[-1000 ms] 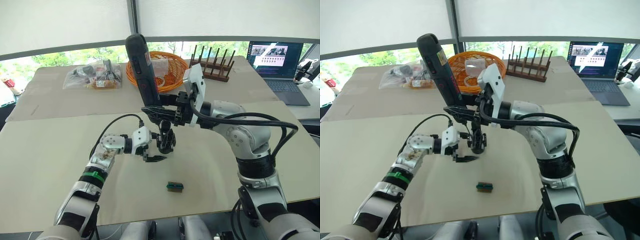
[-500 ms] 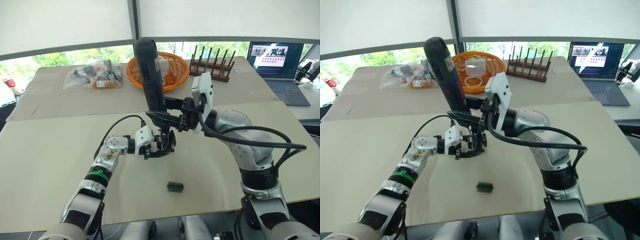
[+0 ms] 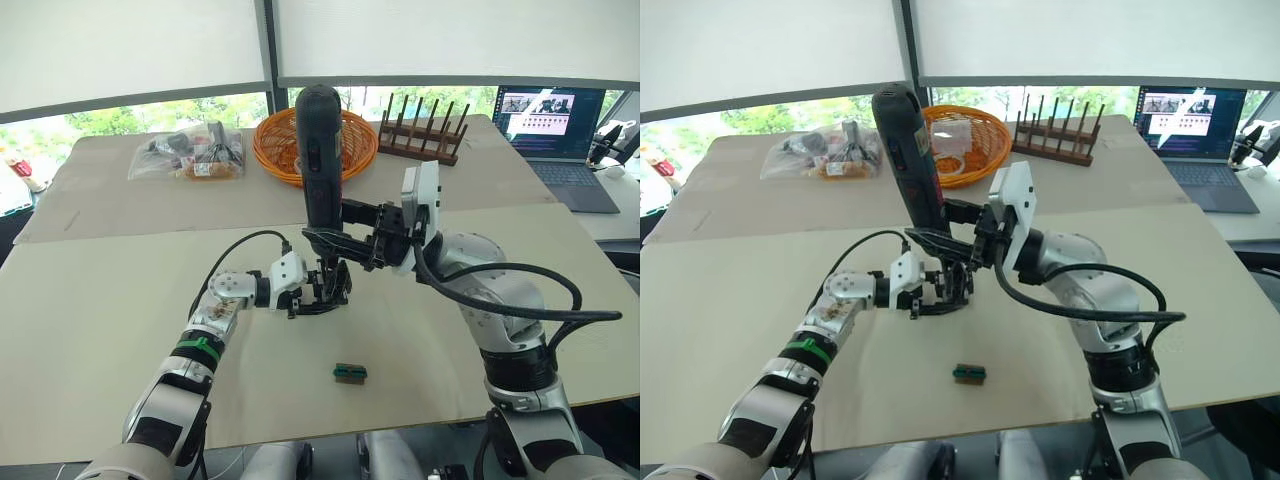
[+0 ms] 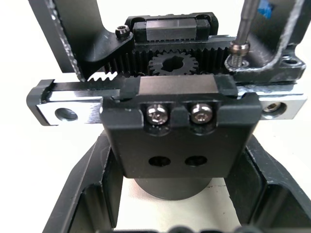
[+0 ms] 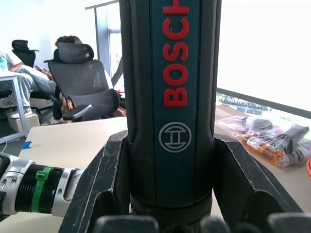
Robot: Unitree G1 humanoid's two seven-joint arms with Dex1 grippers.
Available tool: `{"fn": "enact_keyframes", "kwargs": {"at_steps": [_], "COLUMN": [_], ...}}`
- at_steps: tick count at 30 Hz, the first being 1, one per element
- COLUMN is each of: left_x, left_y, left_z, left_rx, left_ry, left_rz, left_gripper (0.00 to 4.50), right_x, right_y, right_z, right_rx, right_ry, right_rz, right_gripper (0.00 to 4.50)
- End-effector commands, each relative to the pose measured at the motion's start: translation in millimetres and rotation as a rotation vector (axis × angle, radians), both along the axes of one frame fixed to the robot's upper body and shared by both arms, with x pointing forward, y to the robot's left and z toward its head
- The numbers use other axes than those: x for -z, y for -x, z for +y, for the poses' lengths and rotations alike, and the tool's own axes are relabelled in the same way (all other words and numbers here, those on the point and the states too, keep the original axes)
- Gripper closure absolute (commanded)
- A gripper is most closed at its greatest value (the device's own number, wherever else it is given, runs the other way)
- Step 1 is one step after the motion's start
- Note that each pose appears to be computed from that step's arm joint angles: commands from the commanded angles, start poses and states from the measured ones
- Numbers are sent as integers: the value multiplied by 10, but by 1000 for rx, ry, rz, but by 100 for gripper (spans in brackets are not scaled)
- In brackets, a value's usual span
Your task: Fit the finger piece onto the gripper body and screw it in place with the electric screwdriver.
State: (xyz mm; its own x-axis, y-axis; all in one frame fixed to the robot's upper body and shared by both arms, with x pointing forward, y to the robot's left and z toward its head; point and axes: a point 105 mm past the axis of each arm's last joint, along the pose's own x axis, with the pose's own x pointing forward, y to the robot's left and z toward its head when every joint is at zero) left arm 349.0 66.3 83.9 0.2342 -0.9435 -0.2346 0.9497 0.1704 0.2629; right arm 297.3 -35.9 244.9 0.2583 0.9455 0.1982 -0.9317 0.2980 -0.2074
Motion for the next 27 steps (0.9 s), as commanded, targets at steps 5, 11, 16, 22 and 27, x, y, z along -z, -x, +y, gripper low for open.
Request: {"fn": "enact_keyframes", "kwargs": {"at_steps": [5, 11, 16, 22, 27], "left_x": [-66, -79, -85, -89, -94], "left_y": [-7, -10, -16, -14, -14], "left_z": [-9, -12, -21, -27, -33], "left_rx": [17, 20, 18, 17, 17], "left_ry": [-12, -13, -10, -6, -2], "left_rz": [-42, -49, -52, -54, -55], "left_gripper": [218, 218, 218, 218, 218], "right_x": [376, 380, 422, 491, 505], "right_y": [-52, 48, 10, -106, -166], "right_z": [-36, -4, 26, -26, -85], "right_rx": [-23, -97, -70, -3, 22], "right_ry": [124, 141, 162, 198, 217], "right_rz": [136, 157, 134, 119, 111], "right_gripper": [257, 257, 257, 257, 257]}}
